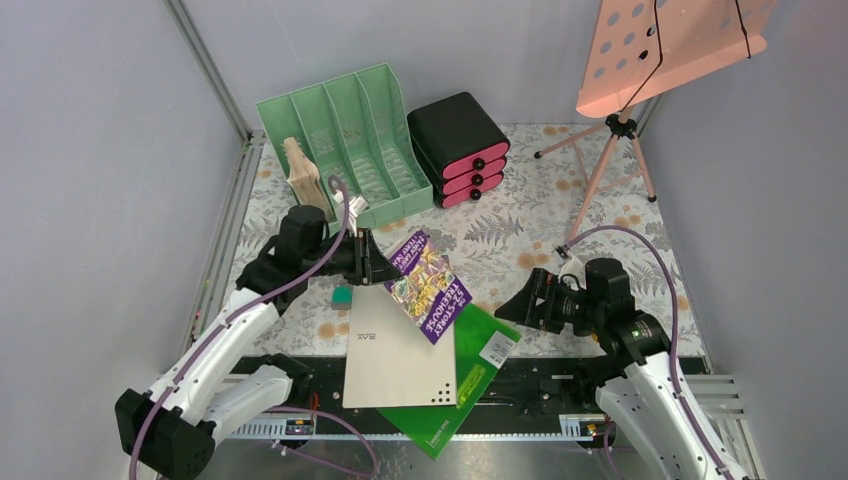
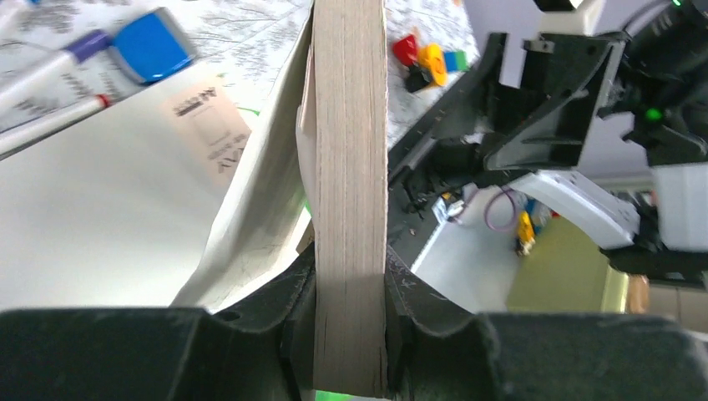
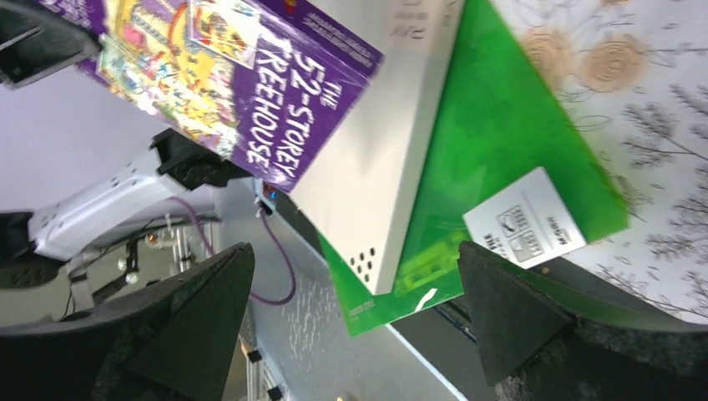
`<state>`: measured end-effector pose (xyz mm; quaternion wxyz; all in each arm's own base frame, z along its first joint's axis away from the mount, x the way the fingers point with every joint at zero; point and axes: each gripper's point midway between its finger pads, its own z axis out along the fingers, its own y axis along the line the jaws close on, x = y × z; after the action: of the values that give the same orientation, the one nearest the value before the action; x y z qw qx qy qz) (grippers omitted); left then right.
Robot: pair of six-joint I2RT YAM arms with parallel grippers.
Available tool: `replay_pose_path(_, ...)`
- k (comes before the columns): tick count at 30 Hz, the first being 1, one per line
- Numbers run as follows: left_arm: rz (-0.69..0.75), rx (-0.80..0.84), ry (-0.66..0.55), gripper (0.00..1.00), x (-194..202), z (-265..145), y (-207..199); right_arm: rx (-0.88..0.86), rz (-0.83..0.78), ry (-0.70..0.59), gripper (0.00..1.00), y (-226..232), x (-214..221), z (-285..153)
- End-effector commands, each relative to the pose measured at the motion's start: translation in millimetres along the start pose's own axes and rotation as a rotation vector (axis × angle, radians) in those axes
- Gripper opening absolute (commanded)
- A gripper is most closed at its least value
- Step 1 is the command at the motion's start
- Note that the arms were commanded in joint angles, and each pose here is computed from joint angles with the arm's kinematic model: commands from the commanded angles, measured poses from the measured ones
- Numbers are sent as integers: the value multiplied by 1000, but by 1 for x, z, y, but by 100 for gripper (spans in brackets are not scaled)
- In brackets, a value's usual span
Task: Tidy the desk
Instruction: Pick up the book from the center of the board, then place the book in the storage box.
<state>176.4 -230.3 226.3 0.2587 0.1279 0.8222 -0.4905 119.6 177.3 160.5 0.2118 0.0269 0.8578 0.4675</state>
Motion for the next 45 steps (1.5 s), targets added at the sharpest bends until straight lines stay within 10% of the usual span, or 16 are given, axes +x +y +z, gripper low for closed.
replay_pose_path(1,81,-119,-169,0,-38,-23,-7,156,26,-81,99,-25,-14,0)
replay_pose_path(29,165,-933,-653,0,-123,-193,19,130,221,-80,99,-65,0,37)
replay_pose_path(45,134,-1237,-579,0,-113,-214,67,139,257,-41,99,-71,3,46)
